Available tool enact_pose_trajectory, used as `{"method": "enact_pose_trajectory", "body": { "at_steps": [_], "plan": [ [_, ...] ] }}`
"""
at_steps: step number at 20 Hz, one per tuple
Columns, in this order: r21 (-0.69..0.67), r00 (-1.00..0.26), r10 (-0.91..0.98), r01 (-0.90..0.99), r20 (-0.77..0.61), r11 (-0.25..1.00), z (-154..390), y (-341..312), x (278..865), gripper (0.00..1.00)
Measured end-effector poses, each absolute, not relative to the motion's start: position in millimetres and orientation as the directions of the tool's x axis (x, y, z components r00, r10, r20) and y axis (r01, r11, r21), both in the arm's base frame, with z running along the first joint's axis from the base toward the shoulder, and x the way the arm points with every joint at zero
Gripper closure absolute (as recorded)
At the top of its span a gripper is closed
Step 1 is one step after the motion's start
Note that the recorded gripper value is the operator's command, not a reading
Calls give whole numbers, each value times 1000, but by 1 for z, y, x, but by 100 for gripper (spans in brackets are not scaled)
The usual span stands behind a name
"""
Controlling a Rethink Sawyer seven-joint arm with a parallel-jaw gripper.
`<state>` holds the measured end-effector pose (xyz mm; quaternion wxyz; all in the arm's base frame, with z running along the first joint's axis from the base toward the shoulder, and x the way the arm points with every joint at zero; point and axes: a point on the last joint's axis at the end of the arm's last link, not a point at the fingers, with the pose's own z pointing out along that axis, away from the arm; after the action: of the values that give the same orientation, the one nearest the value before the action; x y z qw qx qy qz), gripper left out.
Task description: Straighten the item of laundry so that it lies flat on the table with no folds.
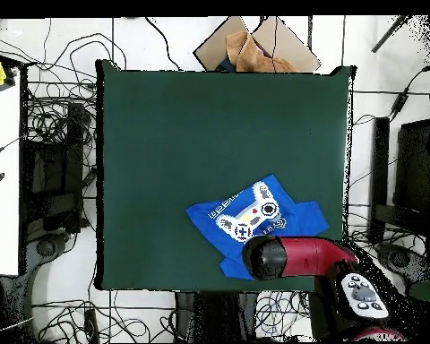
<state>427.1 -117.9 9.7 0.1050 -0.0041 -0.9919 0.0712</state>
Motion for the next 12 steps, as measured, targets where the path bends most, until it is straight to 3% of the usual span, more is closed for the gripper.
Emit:
{"method": "enact_pose_trajectory", "body": {
  "at_steps": [12],
  "plan": [
    [-171, -979, 11, -25, 204, 985, 42, -114, 447, 0]
  ]
}}
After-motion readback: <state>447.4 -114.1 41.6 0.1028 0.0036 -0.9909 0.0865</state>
